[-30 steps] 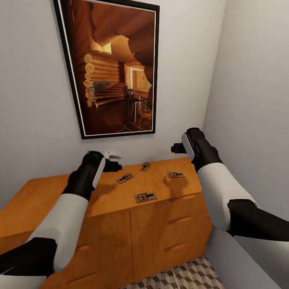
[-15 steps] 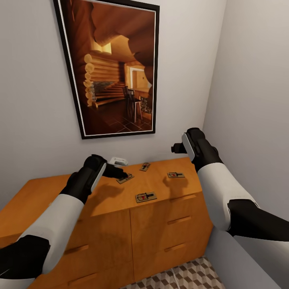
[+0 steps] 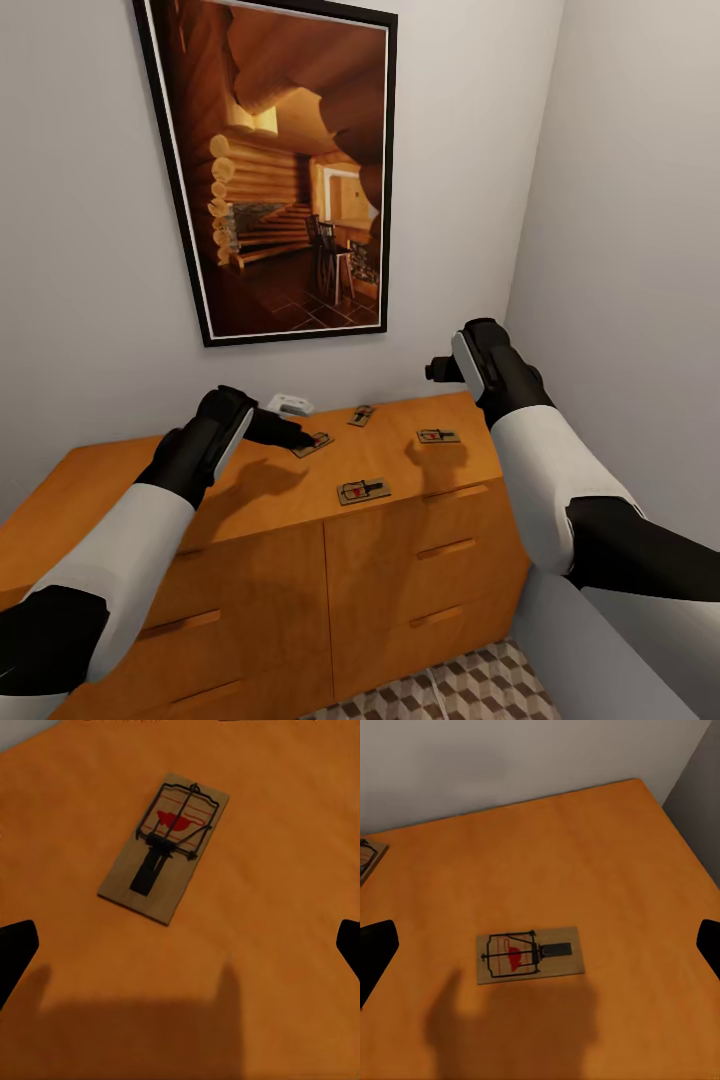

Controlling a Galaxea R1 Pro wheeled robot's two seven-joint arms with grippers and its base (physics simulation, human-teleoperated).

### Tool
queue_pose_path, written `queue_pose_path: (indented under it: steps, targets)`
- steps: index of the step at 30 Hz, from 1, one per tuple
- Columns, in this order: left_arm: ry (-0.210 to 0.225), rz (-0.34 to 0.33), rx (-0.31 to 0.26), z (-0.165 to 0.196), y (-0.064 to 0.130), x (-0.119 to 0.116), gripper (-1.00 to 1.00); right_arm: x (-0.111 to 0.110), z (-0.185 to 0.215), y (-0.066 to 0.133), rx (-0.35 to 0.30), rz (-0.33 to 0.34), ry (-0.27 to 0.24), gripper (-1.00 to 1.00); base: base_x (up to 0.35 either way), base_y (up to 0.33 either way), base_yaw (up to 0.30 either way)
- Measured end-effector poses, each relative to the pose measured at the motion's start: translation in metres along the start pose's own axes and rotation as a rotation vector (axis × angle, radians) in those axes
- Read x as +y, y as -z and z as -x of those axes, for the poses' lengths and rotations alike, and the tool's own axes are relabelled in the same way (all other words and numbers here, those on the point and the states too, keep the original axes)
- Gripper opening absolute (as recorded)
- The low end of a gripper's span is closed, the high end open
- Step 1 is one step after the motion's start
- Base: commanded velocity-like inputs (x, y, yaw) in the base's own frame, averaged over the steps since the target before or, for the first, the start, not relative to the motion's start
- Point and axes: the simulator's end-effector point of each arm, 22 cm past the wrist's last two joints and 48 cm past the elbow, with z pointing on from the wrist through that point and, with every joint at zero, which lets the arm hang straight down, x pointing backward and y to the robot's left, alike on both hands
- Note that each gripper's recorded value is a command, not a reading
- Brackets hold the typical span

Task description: Take the four mousetraps from the cabinet in the bathroom and place them on the bathroom floor. Make sure all four end up on the same floor surface, and ensure that at least two of them are either under or directly next to the same bathroom sink.

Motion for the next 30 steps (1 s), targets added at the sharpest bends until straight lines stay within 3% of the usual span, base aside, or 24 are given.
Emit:
queue_pose_path:
  steps: [19,30]
  targets:
    - [-0.002,0.02,-0.003,-0.002,0.004,0.016,1.0,-0.002,0.0,0.0,0.001,-0.003,0.0,1.0,0.0,0.0,0.0]
    - [-0.03,0.027,-0.052,0.016,0.019,0.014,1.0,-0.002,0.0,-0.001,0.001,-0.005,0.0,1.0,0.0,0.0,0.0]
